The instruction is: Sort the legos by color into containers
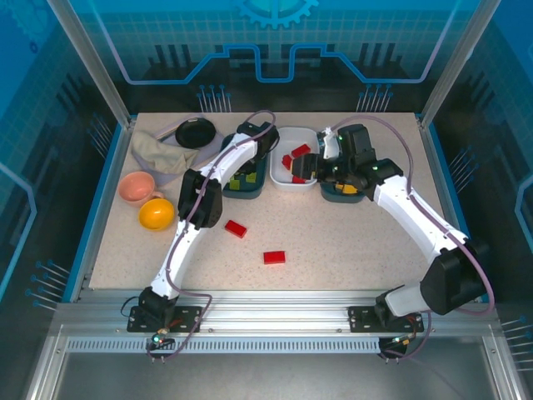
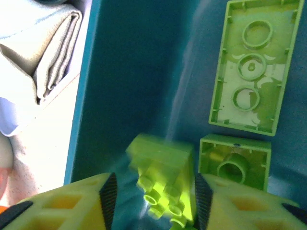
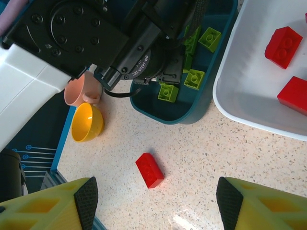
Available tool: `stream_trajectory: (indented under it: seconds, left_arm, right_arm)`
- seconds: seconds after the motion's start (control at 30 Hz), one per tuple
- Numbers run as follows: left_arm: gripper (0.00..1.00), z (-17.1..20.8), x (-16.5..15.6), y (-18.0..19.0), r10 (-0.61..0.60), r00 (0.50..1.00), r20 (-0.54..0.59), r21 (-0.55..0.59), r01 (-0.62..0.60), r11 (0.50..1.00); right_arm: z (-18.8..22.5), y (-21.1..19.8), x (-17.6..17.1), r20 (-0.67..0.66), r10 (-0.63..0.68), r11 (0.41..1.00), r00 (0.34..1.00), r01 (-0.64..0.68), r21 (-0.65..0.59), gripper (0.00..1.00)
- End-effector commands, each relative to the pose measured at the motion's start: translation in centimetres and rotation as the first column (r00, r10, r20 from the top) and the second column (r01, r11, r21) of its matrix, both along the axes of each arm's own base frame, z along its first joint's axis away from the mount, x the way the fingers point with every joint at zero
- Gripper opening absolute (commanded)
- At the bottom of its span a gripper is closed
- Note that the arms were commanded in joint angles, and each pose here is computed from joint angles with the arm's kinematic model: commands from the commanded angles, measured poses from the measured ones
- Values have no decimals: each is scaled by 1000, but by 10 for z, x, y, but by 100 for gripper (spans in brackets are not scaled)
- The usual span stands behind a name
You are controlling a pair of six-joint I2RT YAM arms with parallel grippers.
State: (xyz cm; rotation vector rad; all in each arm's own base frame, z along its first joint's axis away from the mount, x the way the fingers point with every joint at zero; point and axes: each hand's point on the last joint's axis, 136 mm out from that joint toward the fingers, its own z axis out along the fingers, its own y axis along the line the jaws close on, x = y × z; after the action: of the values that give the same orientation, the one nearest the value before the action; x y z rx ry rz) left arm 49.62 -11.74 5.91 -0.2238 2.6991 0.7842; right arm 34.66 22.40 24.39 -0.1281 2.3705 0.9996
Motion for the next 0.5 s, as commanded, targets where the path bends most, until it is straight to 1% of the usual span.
stream_trajectory:
  seconds: [0.0, 0.13, 0.23, 0.3, 0.37, 0.47]
  left_arm:
    - [56, 12, 2, -2, -15, 1000, 20, 16, 15, 1000]
    - [58, 31, 4, -8, -25, 998, 61, -1, 25, 1000]
    - [61, 58, 5, -15, -35, 993, 114, -19, 38, 999]
    - [64, 78, 1, -19, -22, 988, 153, -45, 29, 999]
    - [69, 105, -9, -20, 23, 980, 199, -98, -3, 995]
    - [76, 134, -34, -17, 131, 965, 228, -241, -75, 968]
  right_arm:
    - [3, -5, -8, -11, 3, 1000, 1000, -3, 17, 70]
    - [3, -7, -12, -12, 5, 1000, 1000, -5, 15, 70]
    - [3, -8, -17, -10, 13, 1000, 1000, -13, 4, 69]
    - [-1, -10, -22, -2, 24, 999, 1000, -24, -33, 69]
    - [-8, -10, -31, 11, 52, 994, 999, -51, -99, 69]
    - [-24, -9, -49, 13, 121, 967, 993, -114, -226, 69]
